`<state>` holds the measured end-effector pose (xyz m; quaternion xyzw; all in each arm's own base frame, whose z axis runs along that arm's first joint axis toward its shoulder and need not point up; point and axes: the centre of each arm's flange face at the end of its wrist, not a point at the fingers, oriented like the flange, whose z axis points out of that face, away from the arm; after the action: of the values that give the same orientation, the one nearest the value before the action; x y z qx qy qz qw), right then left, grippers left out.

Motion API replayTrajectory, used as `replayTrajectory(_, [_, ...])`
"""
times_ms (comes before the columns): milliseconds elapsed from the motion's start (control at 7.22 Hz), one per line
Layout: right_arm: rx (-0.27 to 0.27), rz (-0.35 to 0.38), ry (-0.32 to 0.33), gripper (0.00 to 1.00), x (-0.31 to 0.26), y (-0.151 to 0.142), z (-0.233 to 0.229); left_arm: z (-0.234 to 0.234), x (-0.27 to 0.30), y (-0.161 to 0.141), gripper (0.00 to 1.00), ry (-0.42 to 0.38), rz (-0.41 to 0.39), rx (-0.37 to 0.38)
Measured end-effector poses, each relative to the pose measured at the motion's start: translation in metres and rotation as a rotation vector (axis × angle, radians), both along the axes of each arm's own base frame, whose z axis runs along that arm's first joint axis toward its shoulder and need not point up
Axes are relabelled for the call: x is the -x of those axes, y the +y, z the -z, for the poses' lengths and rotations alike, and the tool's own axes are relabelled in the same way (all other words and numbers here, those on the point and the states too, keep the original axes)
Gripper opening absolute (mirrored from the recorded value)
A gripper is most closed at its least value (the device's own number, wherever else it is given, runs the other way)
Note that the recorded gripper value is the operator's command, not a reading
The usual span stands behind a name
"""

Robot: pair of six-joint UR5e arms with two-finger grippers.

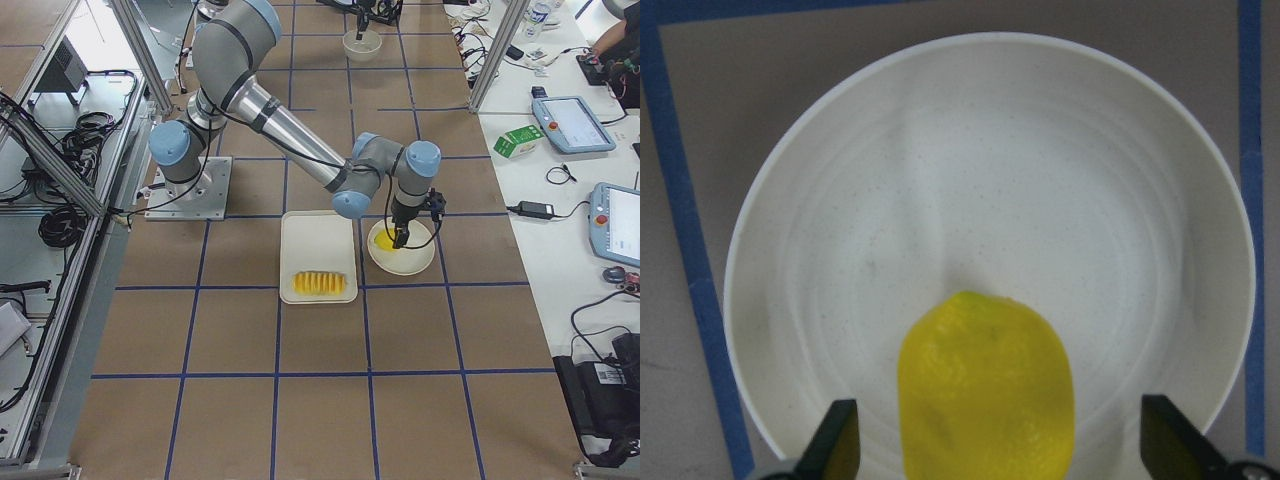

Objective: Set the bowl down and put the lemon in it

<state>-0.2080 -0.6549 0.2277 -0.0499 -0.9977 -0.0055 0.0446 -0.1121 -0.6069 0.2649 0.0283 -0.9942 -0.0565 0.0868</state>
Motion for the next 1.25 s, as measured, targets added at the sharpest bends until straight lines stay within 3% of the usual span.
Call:
replayTrajectory(277, [-0.004,0.003,-0.007,0.98,0.001,-0.001,0.009,0.011,0.114,0.021,0.0,0.01,-0.023,0.059])
replayTrajectory(554, [-0.015,0.002,-0.012,0.23,0.001,-0.001,0.017,0.034,0.166,0.044,0.0,0.016,-0.072,0.074])
replayTrajectory(692, [-0.017,0.001,-0.013,0.0,0.001,-0.001,0.018,0.04,0.174,0.052,0.0,0.013,-0.074,0.07])
replayTrajectory(969, [-0.022,0.002,-0.007,0.0,0.002,-0.001,0.014,0.044,0.174,0.055,0.0,0.009,-0.061,0.071])
replayTrajectory(1108, [-0.019,0.005,0.0,0.0,0.002,0.0,0.006,0.046,0.171,0.053,0.08,0.007,-0.048,0.071])
replayTrajectory(1246, [-0.015,0.008,0.005,0.0,0.0,0.003,-0.008,0.05,0.17,0.052,0.58,0.006,-0.041,0.067])
